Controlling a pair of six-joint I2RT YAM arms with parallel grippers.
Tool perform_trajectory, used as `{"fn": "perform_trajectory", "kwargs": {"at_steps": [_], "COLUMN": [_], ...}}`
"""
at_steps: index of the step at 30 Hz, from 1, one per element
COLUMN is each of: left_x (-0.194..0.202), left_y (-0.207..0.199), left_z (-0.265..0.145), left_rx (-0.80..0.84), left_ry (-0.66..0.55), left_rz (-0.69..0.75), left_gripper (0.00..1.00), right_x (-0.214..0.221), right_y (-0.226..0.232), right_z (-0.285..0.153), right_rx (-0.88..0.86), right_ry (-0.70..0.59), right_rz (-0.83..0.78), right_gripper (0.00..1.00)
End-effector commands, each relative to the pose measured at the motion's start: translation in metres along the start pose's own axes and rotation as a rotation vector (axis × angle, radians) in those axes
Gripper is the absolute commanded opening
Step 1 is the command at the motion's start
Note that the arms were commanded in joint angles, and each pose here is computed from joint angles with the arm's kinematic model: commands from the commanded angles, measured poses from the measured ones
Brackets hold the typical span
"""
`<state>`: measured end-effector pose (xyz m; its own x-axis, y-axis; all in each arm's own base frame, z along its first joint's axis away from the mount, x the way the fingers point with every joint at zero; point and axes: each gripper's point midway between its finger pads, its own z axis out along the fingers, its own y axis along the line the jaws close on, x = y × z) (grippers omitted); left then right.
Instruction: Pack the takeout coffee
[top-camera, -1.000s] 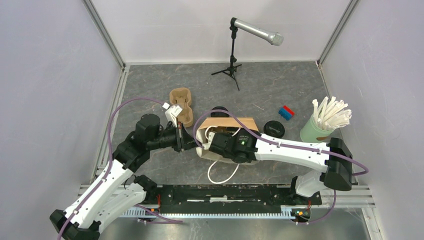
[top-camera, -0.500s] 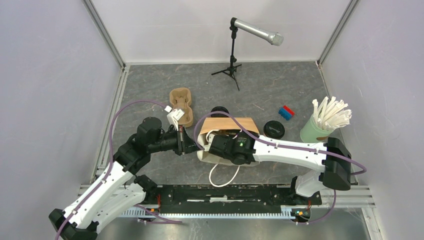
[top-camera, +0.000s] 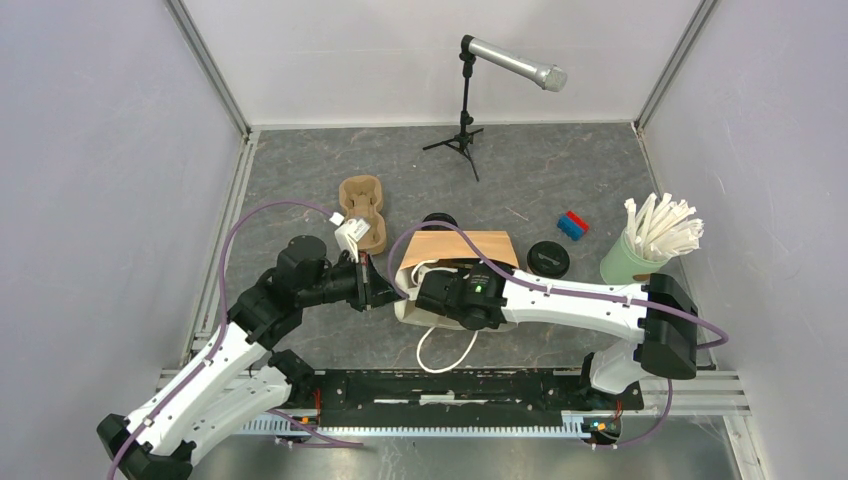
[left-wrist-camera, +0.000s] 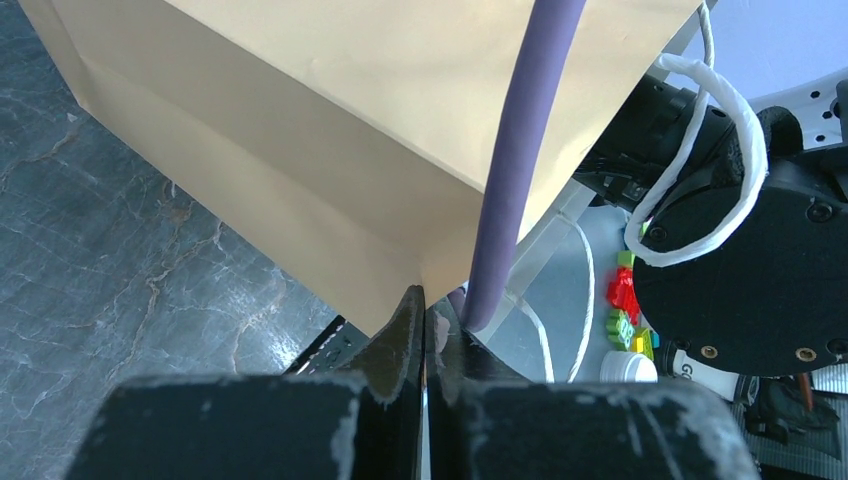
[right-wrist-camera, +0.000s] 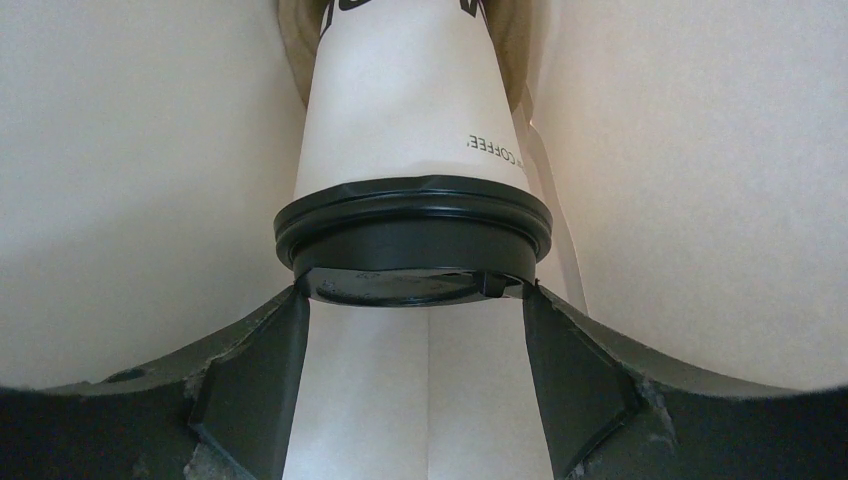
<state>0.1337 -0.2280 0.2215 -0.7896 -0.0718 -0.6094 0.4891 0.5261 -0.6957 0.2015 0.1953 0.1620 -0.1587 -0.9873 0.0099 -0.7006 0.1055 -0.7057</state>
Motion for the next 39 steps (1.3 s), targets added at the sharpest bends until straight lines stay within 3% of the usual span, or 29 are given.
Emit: {"fn": "perform_trajectory", "kwargs": {"at_steps": [1, 23, 31, 39], "left_x": [-0.002, -0.02, -0.017, -0.015], "left_y": [-0.019, -0.02, -0.014, -0.008], "left_z": [-0.004, -0.015, -0.013, -0.012], "left_rx": [0.077, -0.005, -0.025, -0.05], "left_ry": [0.005, -0.038, -0.025, -0.009], "left_rz": [0.052, 0.071, 0.076, 0.088], "left_gripper": [0.02, 0.02, 0.02, 0.02], "right_x": [0.007, 0.01, -0.005, -0.012], "right_y": [-0.014, -0.022, -0.031, -0.05], "right_z": [-0.001, -0.001, -0.008, -0.021], "right_rx": [0.082, 0.118, 0.107, 0.14], "right_ry": [0.037, 0.055, -0.017, -0.008], "right_rz": [0.023, 0.0, 0.0, 0.015], "right_gripper": [0.6, 0.61, 0.61, 0.6]}}
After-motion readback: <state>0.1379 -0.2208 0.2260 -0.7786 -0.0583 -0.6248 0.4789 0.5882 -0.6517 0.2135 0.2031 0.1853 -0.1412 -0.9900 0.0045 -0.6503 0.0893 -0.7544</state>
